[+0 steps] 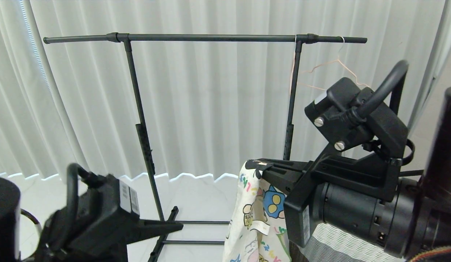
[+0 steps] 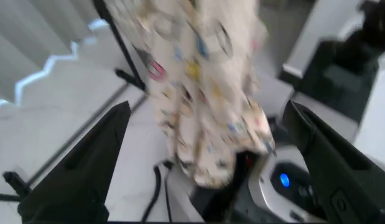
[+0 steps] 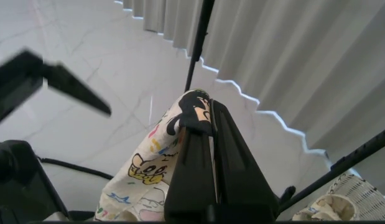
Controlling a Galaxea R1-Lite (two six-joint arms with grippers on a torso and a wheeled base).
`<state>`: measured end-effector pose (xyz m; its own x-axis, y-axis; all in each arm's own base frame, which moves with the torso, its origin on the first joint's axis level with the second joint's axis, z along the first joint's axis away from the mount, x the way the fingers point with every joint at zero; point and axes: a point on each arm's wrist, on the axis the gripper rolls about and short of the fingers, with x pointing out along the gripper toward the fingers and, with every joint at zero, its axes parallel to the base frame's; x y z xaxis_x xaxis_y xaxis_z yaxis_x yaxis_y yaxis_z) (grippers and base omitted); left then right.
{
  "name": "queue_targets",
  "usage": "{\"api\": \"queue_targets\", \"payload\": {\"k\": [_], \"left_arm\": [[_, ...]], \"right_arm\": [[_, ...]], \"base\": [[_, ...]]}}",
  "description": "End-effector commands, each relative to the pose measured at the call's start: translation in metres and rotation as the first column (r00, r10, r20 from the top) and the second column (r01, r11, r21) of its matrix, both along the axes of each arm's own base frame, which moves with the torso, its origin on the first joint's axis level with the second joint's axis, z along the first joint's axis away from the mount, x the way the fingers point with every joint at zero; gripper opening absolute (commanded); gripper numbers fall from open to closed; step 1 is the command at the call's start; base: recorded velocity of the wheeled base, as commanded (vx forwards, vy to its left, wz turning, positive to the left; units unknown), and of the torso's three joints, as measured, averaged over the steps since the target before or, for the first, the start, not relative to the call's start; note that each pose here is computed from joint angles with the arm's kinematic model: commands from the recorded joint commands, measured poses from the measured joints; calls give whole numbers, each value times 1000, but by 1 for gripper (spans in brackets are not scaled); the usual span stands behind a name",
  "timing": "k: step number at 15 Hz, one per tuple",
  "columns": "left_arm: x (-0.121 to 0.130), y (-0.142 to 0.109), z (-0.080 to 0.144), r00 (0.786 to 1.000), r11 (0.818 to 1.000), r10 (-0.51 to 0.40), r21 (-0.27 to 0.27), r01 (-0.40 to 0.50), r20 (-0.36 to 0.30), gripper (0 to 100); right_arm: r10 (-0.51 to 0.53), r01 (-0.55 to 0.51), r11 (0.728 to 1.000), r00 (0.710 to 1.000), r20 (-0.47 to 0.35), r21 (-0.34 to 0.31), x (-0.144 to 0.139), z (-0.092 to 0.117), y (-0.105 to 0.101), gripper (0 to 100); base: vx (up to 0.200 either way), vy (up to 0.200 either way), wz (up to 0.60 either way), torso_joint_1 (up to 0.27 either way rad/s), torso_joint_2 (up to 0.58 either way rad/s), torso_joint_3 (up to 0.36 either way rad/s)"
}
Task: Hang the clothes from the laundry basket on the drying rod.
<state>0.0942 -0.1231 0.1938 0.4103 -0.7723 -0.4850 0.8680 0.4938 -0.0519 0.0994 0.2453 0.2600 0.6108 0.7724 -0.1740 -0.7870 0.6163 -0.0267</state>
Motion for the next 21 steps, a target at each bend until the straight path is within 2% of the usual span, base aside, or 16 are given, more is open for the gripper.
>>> {"api": "queue_targets", "payload": {"k": [1,3,4,7,8,10,15,19,20,21], "left_arm": [[-3,-8,-12,999,998,-40,47,42,-35,100],[7,-20,-22,999,996,2,94,2,-48,100],[15,-29,-28,997,991,68,118,-63,-42,100],[30,-55,-40,977,972,213,99,-212,3,100],[29,-55,-43,971,964,238,117,-238,18,100],[23,-55,-46,975,967,221,126,-221,19,100],[23,-54,-54,972,958,235,163,-235,21,100],[28,-56,-52,965,955,261,139,-264,40,100],[29,-57,-55,964,952,265,148,-267,38,0],[30,-57,-55,963,952,266,149,-268,38,0]], "right_arm": [[1,-1,1000,1000,2,7,0,2,0,0],[0,0,1000,1000,5,10,0,3,0,0],[1,-1,1000,1000,12,12,-1,5,-2,0],[-4,4,1000,1000,21,17,-2,7,-4,0],[-18,17,1000,1000,23,17,-2,8,-5,0],[-27,26,999,999,25,18,-2,8,-6,0],[-23,22,999,999,45,23,-5,12,-11,0],[-4,3,1000,999,48,22,-10,13,-11,0],[2,-3,1000,999,48,22,-12,13,-11,0],[4,-5,1000,999,50,21,-12,13,-10,0]], "base": [[0,0,0,0,0,0],[0,0,0,0,0,0],[0,0,0,0,0,0],[0,0,0,0,0,0],[0,0,0,0,0,0],[0,0,0,0,0,0],[0,0,0,0,0,0],[0,0,0,0,0,0],[0,0,0,0,0,0],[0,0,0,0,0,0]]}}
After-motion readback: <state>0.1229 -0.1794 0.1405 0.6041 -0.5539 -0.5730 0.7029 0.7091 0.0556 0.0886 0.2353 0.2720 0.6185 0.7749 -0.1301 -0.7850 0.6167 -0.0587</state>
